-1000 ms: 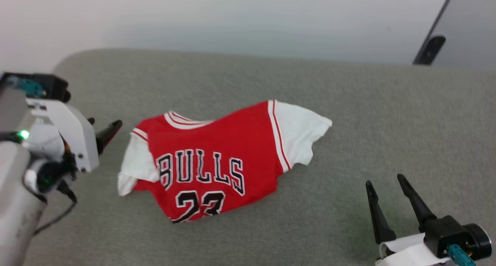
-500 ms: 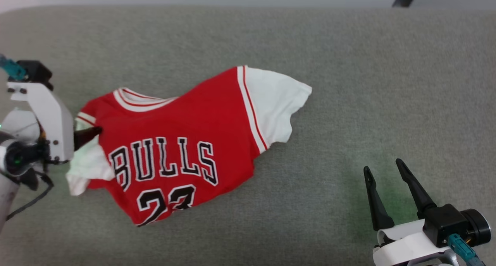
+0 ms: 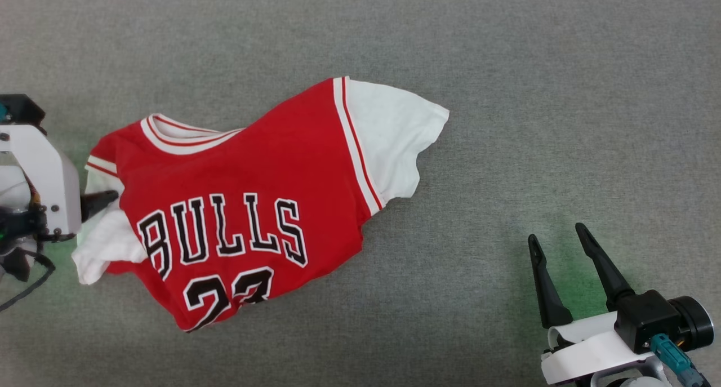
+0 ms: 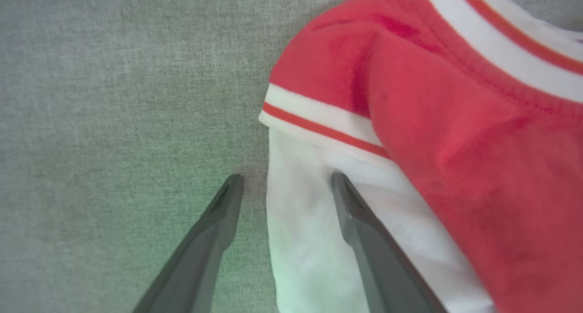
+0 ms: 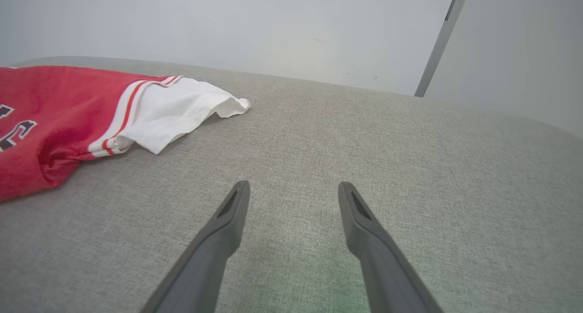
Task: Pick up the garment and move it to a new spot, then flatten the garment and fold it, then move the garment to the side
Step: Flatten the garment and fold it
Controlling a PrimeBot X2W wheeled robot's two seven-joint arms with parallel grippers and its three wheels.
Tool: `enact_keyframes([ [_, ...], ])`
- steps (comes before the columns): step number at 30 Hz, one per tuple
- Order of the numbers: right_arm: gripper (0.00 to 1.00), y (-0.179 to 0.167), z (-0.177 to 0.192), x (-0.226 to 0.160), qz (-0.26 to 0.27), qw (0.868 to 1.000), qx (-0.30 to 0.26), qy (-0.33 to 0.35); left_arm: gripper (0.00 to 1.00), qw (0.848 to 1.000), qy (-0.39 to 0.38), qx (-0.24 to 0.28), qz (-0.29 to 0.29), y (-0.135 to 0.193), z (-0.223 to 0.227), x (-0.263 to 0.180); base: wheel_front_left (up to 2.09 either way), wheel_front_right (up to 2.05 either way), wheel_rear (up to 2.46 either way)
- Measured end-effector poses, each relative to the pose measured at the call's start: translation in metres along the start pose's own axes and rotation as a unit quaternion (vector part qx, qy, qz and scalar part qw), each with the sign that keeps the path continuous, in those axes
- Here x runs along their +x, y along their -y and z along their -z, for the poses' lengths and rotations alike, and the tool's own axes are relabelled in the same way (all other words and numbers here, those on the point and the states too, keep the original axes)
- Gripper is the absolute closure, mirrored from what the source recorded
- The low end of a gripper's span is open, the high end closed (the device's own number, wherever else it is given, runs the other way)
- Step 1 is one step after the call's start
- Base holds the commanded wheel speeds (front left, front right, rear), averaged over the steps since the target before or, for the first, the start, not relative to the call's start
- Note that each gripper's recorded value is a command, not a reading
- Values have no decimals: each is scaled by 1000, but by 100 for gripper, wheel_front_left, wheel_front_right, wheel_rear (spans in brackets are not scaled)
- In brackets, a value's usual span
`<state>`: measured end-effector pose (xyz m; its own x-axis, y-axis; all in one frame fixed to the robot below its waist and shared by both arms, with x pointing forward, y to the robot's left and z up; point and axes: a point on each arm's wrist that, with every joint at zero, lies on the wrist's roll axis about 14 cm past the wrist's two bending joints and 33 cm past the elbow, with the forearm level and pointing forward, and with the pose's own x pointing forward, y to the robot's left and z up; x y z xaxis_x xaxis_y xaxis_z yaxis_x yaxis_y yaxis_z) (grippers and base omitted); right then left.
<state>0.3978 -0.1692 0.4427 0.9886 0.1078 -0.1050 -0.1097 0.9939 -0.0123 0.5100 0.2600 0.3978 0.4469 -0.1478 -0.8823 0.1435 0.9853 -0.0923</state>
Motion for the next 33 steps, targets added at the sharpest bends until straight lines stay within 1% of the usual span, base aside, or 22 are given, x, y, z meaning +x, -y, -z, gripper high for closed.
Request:
enact_keyframes([
  [6,0,-3,6,3,-5,1000,-3,-10,0,1000,-10,-12,7,3,1,6,0,0,0],
  [7,0,-3,6,3,-6,1000,-3,-12,5,1000,-12,-14,9,5,1,7,0,0,0],
  [8,0,-4,7,4,-7,1000,-2,-13,29,1000,-16,-15,11,7,1,8,0,0,0],
  [9,0,-5,7,5,-8,1000,-3,-14,56,1000,-22,-13,11,8,2,10,0,0,0],
  [10,0,-6,7,7,-10,1000,-3,-14,90,1000,-27,-11,11,9,2,11,0,0,0],
  [11,0,-7,7,8,-12,1000,-3,-15,100,999,-29,-14,10,10,2,12,0,0,0],
  [17,0,-14,-5,20,-26,1000,1,-3,100,1000,-8,-12,23,23,-7,14,0,0,0],
  [21,0,-24,-24,39,-56,998,-1,10,100,1000,-3,-5,23,26,-7,12,0,0,0],
  [26,0,-37,-41,73,-104,994,4,-19,100,1000,6,-2,27,30,-8,9,0,0,0],
  [28,0,-43,-51,88,-132,991,-24,-28,100,1000,9,-2,28,32,-7,9,0,0,0],
  [30,0,-49,-59,101,-152,987,-26,-43,100,999,12,-3,30,33,-7,9,0,0,0],
  [31,0,-54,-59,106,-168,983,-40,-56,100,999,13,-2,30,34,-7,8,0,0,0],
  [33,0,-61,-57,116,-188,977,-41,-86,100,999,15,0,31,35,-7,8,0,0,0],
])
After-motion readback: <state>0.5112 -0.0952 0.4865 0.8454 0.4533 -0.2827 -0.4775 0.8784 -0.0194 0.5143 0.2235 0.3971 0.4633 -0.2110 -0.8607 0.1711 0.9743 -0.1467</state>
